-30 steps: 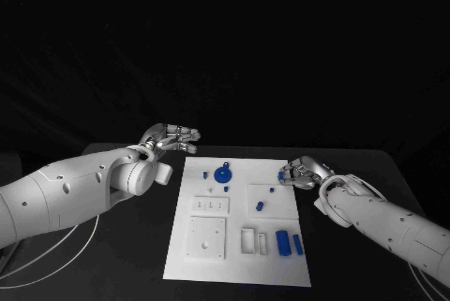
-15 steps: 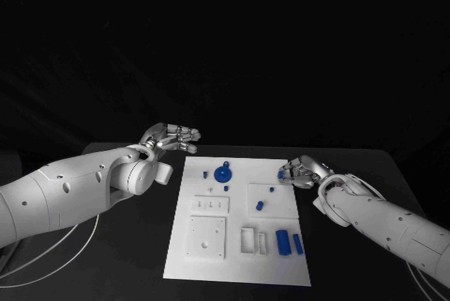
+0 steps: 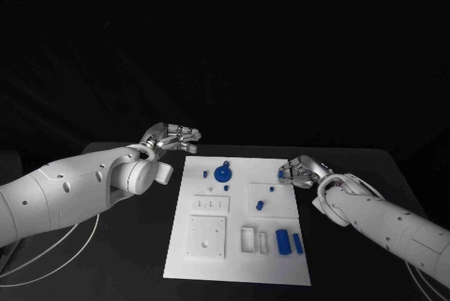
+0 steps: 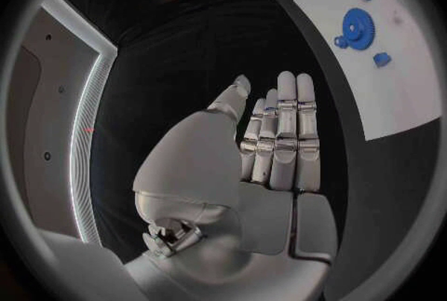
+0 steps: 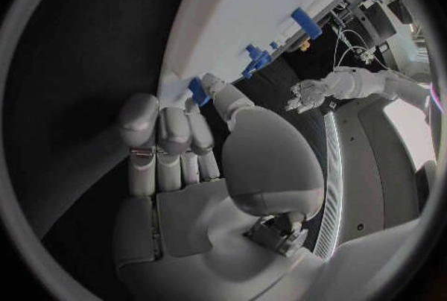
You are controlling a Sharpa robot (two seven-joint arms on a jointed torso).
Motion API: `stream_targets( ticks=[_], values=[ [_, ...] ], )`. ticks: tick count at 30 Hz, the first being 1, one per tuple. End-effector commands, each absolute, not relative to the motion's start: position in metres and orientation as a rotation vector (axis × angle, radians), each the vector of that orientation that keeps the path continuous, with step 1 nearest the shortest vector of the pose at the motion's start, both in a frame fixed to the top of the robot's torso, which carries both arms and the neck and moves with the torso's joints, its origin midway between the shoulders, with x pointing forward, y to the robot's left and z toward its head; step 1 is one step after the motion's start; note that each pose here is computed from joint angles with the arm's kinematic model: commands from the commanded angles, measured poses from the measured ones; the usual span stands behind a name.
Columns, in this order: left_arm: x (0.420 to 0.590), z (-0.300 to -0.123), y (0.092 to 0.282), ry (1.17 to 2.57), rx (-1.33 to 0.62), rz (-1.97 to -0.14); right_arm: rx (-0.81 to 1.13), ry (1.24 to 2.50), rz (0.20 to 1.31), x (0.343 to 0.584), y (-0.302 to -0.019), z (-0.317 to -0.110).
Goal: Assemble the parts on the task board
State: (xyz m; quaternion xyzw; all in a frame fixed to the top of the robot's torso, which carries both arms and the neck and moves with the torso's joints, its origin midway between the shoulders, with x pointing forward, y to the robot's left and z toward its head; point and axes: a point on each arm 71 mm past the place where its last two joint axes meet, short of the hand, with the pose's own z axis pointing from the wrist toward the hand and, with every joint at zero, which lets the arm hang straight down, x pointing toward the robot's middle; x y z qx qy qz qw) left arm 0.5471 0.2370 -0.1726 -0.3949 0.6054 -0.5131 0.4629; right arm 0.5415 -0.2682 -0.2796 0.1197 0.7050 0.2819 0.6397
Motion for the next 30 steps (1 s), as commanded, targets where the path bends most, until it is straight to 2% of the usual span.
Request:
stream_targets(
  ticks=[1, 24, 30],
  values=[
    [0.547, -0.172, 0.234, 1.501, -0.958, -1.280, 0.261, 1.621, 0.647, 0.541, -0.266, -0.281],
    [0.547, -0.173, 0.234, 1.512, -0.955, -1.277, 0.269, 1.591, 0.623, 0.541, -0.266, -0.277],
    [0.547, -0.174, 0.233, 1.581, -0.911, -1.255, 0.267, 1.587, 0.627, 0.543, -0.261, -0.262]
  ],
)
